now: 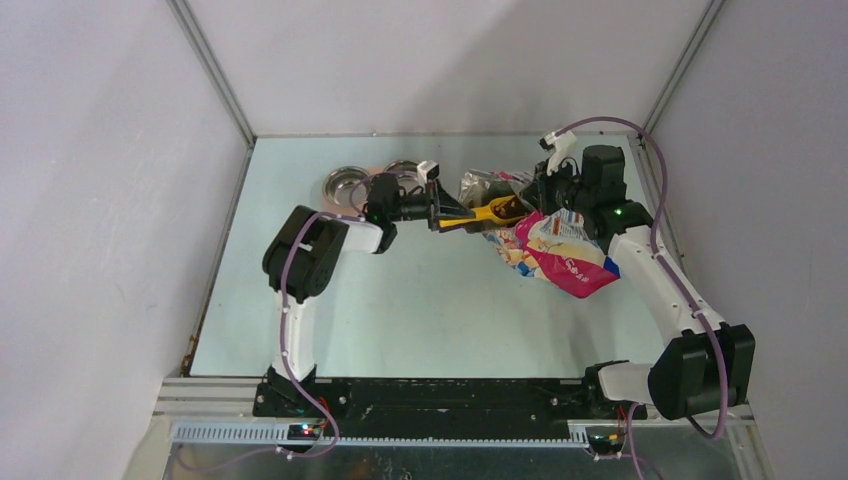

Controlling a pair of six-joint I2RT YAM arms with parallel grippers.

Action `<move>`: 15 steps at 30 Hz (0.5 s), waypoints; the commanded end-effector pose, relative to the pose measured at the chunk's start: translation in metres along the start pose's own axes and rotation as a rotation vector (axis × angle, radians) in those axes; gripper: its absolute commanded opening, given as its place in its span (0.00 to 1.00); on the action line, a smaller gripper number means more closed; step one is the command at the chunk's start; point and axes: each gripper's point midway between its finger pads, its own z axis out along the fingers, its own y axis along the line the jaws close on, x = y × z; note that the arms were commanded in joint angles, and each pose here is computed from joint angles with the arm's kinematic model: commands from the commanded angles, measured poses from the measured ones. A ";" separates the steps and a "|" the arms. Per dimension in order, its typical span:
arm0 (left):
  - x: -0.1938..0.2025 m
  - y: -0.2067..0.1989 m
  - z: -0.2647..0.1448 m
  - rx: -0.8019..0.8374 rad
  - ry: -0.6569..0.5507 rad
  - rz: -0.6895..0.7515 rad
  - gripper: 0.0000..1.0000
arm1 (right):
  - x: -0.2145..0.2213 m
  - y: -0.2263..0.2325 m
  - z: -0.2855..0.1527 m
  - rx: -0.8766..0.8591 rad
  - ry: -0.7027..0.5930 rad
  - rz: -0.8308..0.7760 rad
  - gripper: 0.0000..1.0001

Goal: Serve the pet food
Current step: Collect the pet food from the pet food bag.

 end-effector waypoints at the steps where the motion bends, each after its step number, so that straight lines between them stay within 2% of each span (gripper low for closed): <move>1: 0.017 -0.036 -0.016 0.056 0.047 0.140 0.00 | -0.003 -0.009 0.000 0.012 -0.016 -0.046 0.00; 15: 0.012 -0.054 -0.058 0.119 0.008 0.201 0.00 | 0.011 0.002 -0.002 -0.076 0.029 -0.103 0.00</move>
